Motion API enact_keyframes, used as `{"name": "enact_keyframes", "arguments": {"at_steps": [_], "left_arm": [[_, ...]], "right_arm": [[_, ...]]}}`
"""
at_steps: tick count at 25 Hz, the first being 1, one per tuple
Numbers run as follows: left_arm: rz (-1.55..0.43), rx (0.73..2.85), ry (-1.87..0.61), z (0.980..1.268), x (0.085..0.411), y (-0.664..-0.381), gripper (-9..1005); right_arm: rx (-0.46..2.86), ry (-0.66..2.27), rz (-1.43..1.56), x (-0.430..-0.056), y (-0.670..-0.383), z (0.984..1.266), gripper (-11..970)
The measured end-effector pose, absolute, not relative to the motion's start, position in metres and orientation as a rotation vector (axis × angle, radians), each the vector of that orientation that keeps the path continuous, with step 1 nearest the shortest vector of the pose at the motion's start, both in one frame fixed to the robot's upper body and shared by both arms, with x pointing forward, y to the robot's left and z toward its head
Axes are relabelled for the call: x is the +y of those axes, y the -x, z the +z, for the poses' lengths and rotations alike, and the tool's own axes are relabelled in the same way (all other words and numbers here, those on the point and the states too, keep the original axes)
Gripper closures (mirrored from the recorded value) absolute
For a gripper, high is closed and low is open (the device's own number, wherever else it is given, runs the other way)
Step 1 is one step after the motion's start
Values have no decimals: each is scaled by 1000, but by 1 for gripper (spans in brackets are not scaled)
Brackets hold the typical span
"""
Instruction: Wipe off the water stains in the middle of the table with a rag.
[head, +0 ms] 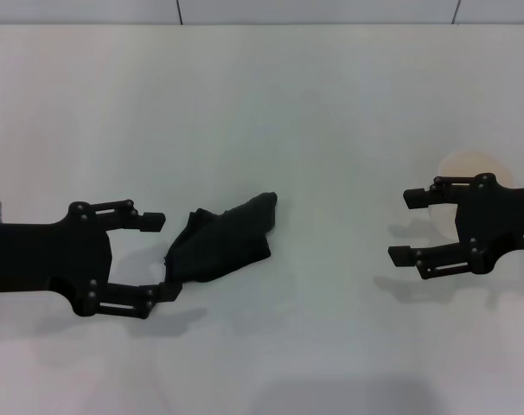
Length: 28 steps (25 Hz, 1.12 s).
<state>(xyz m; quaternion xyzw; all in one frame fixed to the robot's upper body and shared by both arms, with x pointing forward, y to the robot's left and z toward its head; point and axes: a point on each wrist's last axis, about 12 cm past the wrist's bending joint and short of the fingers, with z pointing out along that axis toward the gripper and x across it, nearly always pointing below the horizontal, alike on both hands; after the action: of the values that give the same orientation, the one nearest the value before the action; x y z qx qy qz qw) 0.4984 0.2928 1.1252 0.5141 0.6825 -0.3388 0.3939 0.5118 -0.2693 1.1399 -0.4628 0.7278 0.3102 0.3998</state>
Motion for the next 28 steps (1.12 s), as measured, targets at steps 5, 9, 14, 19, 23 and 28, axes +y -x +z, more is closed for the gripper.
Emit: {"name": "enact_keyframes", "arguments": {"at_steps": [5, 9, 14, 19, 23, 28], "left_arm": [[-871, 1727, -1309, 1125, 291, -498, 117], [-873, 1727, -1309, 1125, 290, -498, 117], [-872, 1727, -1308, 1125, 290, -497, 117], [-873, 1727, -1307, 1124, 290, -497, 116], [-872, 1727, -1307, 1124, 290, -497, 116], [-871, 1727, -1307, 1124, 290, -498, 116]], "right_arm": [[1839, 1174, 784, -269, -512, 1141, 118], [1838, 1176, 781, -269, -512, 1141, 118], [1836, 1178, 780, -269, -512, 1142, 118], [1838, 1176, 782, -269, -512, 1142, 118], [1841, 1173, 784, -269, -512, 1141, 118], [1852, 1181, 777, -270, -512, 1140, 118]]}}
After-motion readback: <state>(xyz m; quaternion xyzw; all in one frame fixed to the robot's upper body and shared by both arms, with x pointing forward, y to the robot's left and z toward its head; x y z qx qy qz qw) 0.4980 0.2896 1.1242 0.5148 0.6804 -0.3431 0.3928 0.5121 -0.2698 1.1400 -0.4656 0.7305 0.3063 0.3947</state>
